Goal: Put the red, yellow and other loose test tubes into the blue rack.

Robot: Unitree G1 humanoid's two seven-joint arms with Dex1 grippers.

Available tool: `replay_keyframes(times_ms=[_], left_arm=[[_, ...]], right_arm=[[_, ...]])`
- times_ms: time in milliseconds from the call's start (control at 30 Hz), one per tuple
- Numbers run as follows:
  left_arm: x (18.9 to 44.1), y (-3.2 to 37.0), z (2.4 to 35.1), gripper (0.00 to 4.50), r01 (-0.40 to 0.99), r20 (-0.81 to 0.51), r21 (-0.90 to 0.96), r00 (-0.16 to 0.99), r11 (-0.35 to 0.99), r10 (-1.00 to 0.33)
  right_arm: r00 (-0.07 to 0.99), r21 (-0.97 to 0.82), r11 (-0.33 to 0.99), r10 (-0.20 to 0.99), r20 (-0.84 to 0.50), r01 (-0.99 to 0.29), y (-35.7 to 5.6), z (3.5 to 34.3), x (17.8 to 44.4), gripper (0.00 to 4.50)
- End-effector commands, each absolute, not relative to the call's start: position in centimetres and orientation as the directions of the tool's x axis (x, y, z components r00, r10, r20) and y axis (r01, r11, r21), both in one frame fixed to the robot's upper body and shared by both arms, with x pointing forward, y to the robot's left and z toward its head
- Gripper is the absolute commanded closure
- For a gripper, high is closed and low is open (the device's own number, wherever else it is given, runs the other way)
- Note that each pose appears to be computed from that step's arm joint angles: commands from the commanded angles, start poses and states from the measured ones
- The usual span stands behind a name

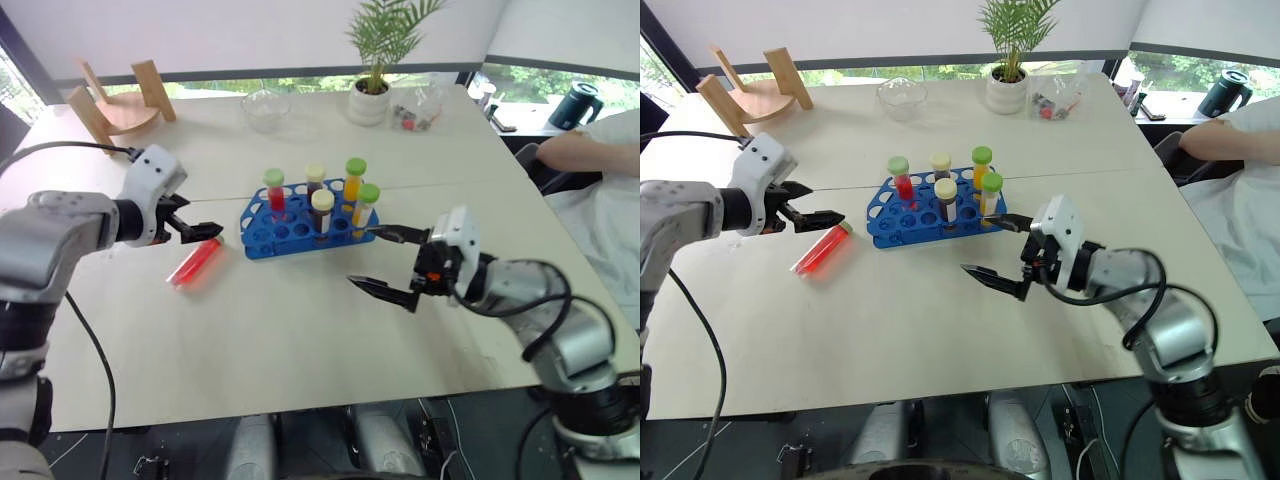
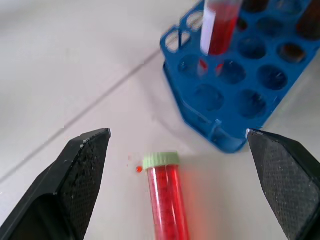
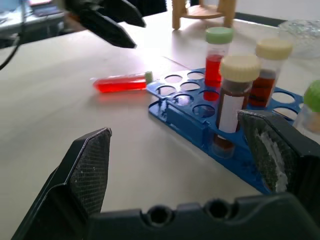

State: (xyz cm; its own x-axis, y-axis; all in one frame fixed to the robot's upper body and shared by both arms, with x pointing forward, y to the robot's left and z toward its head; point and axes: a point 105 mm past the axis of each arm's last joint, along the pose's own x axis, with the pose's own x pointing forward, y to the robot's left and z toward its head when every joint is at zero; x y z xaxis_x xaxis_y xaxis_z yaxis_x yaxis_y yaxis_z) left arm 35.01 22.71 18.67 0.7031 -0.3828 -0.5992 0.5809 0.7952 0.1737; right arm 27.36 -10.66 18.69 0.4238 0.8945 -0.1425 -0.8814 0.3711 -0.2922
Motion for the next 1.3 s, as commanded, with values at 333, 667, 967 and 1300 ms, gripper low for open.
replay_keyframes(times_ms=[333,667,967,1300], left_arm=[[38.5,23.1,15.8,0.00,0.558,-0.813,0.027,0.496,0.830,-0.306],[37.8,22.6,12.8,0.74,0.586,-0.857,-0.009,0.413,0.811,-0.308],[36.7,22.7,14.2,3.68,0.603,-0.815,-0.040,0.442,0.797,-0.375],[34.7,17.4,26.1,3.68,0.745,0.078,0.024,0.663,0.666,-0.745]], right_arm=[[0.354,-0.387,0.278,0.925,-0.140,-0.879,-10.9,22.3,26.6,0.08],[0.398,-0.410,0.320,0.910,-0.118,-0.854,-11.2,22.7,26.4,0.00],[0.417,-0.405,0.347,0.903,-0.099,-0.846,-11.5,22.9,26.9,0.00],[0.476,-0.395,0.419,0.878,-0.053,-0.817,-11.2,22.5,27.6,0.00]])
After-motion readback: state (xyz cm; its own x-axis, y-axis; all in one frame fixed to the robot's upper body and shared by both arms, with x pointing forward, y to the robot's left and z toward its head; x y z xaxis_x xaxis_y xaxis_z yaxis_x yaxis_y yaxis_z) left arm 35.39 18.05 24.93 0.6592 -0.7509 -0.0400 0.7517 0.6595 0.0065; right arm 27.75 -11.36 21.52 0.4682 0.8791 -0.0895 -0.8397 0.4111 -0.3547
